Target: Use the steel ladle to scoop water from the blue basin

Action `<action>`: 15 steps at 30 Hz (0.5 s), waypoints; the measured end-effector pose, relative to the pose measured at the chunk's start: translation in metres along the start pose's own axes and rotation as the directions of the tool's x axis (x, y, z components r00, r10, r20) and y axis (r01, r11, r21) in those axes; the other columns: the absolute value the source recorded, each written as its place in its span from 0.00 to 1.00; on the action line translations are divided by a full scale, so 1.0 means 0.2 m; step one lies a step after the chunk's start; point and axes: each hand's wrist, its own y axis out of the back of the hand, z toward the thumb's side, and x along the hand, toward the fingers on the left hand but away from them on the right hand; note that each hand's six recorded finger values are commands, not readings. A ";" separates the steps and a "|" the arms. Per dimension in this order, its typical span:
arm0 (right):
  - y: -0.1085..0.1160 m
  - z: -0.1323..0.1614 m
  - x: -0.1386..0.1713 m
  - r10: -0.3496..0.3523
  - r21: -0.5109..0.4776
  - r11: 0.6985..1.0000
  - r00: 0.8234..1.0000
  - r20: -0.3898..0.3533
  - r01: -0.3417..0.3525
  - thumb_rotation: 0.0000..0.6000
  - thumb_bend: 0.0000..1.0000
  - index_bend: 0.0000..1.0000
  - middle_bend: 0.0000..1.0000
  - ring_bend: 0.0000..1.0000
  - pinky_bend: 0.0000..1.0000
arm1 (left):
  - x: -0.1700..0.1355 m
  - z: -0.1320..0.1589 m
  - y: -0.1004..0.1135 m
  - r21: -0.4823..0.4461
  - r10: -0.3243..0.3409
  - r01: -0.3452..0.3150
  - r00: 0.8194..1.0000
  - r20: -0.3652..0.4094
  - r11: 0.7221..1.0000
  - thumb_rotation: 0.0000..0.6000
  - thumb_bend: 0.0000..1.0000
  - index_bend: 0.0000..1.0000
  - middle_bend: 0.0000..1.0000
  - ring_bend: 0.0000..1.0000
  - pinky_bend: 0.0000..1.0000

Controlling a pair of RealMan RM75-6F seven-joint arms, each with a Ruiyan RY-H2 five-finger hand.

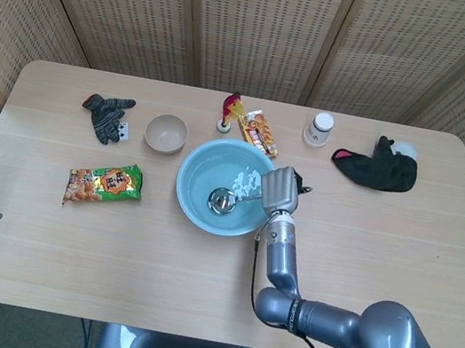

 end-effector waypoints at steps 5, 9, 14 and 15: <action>0.00 -0.02 0.01 0.093 -0.127 0.988 0.996 0.012 -0.090 1.00 0.91 0.80 1.00 1.00 1.00 | 0.00 0.00 0.00 0.001 -0.001 0.001 1.000 0.002 1.000 1.00 0.00 0.00 0.00 0.00 0.00; 0.01 -0.07 0.00 0.163 -0.224 0.962 0.986 0.019 -0.155 1.00 0.91 0.80 1.00 1.00 1.00 | 0.00 0.00 0.00 0.001 -0.003 0.003 1.000 0.004 1.000 1.00 0.00 0.00 0.00 0.00 0.00; 0.05 -0.16 0.00 0.221 -0.315 0.927 0.975 0.020 -0.203 1.00 0.91 0.82 1.00 1.00 1.00 | 0.00 0.01 -0.01 0.003 -0.005 0.005 1.000 0.005 1.000 1.00 0.00 0.00 0.00 0.00 0.00; 0.05 -0.18 0.00 0.226 -0.324 0.923 0.974 0.019 -0.208 1.00 0.91 0.82 1.00 1.00 1.00 | 0.00 0.01 -0.01 0.004 -0.006 0.006 1.000 0.005 1.000 1.00 0.00 0.00 0.00 0.00 0.00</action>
